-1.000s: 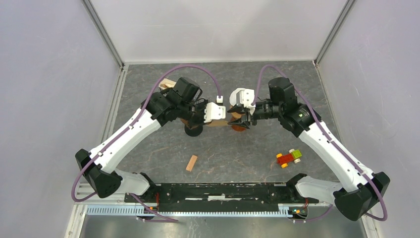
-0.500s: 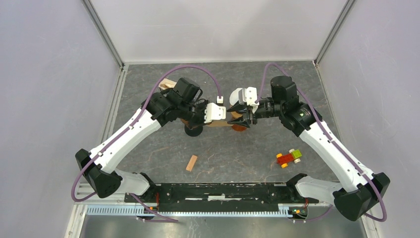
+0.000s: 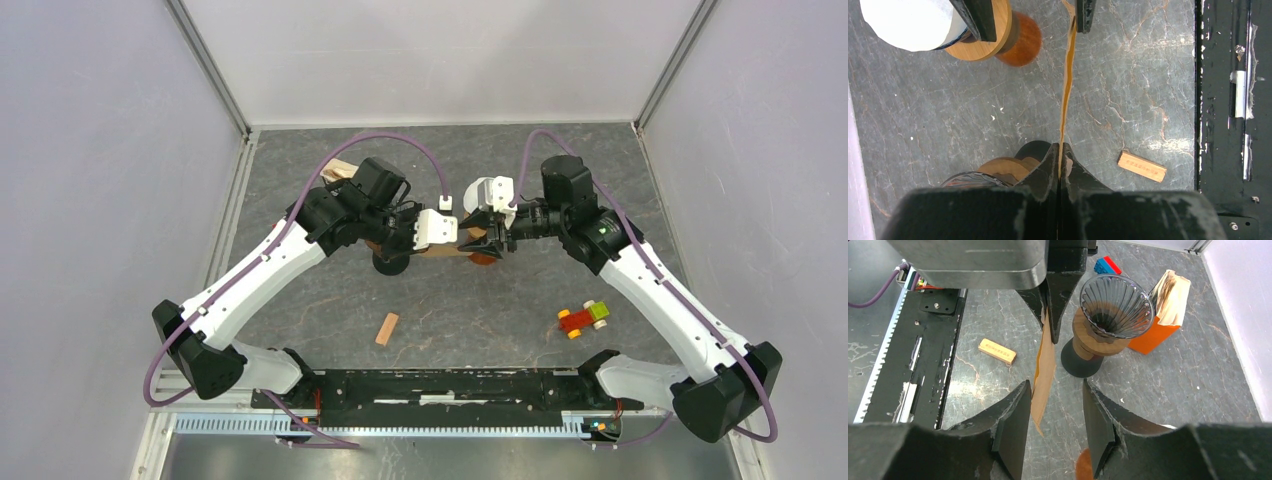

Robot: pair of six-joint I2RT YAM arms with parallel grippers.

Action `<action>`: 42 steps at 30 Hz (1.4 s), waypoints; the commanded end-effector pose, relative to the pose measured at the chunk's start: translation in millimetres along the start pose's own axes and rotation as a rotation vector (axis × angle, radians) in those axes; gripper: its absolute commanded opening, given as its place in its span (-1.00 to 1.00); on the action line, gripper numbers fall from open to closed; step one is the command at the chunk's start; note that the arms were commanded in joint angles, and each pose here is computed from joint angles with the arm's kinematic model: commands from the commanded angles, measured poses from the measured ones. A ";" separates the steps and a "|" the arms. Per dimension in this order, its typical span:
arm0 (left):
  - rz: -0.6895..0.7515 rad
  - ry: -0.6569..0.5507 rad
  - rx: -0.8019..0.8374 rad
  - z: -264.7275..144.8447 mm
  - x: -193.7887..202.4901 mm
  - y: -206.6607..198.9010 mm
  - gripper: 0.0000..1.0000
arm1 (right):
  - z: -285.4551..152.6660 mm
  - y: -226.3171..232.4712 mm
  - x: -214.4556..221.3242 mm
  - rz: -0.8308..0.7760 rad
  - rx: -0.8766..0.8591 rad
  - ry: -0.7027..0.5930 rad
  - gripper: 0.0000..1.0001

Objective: Place the coffee filter in the dripper
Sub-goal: Place the coffee filter in the coffee dripper.

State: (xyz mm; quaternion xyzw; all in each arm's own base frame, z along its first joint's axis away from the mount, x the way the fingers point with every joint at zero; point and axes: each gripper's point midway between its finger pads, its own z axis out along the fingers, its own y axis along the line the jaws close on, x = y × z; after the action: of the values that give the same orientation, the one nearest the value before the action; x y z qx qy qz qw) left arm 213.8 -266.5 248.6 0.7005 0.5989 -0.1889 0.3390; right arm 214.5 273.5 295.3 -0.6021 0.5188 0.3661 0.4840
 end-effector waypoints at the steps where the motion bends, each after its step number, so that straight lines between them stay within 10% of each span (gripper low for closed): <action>1: 0.062 -0.052 -0.015 -11.1 -14.0 -0.4 -0.95 | -0.2 -9.2 -4.1 -0.010 0.034 -0.007 -0.04; 42: 0.071 -0.086 0.035 -7.1 -20.1 -11.0 -0.95 | 2.7 -17.6 6.4 0.017 0.075 0.015 -0.17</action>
State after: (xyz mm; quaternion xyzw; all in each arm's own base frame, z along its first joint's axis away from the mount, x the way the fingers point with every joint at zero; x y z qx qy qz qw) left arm 206.6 -270.1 253.1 0.7030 0.5886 -0.2058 0.3421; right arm 224.4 272.4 287.9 -0.5920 0.5366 0.3505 0.4885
